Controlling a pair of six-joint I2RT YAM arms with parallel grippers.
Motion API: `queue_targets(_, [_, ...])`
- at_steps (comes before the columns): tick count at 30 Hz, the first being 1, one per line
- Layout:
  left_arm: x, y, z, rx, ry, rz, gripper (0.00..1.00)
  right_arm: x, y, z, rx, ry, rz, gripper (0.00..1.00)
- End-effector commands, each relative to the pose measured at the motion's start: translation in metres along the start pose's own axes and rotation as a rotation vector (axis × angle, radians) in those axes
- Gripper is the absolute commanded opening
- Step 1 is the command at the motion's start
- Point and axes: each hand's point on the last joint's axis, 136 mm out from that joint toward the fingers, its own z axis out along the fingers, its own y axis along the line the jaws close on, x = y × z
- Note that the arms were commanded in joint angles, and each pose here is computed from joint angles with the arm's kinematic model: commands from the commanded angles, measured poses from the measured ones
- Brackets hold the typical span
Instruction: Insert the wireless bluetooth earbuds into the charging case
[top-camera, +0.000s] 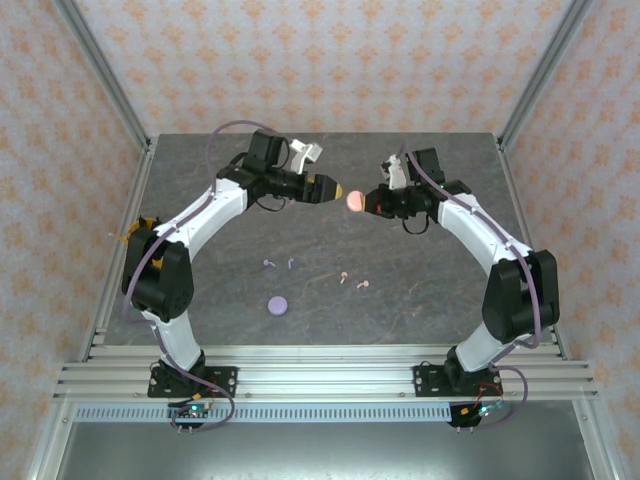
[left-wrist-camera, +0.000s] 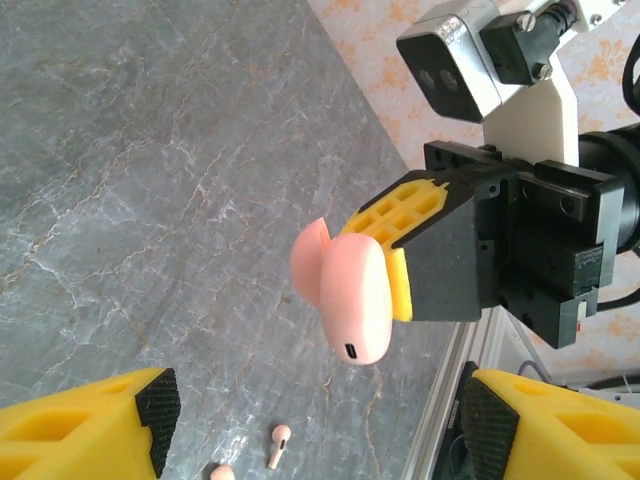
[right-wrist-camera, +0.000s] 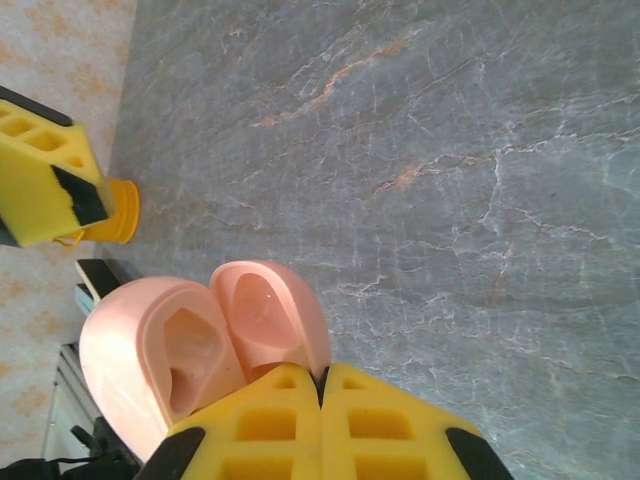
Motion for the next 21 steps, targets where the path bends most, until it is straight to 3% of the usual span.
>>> queue_targets(1, [0.021, 0.002, -0.005, -0.013, 0.123, 0.023, 0.77, 0.003, -0.003, -0.005, 0.084, 0.030, -0.084, 0.00])
queue_targets(13, [0.047, 0.008, 0.006, 0.072, 0.289, 0.010, 0.77, 0.017, -0.002, -0.005, 0.312, 0.123, -0.408, 0.00])
queue_targets(21, [0.058, 0.000, 0.013, 0.192, 0.333, -0.012, 0.76, 0.018, 0.014, 0.001, 0.253, 0.135, -0.463, 0.00])
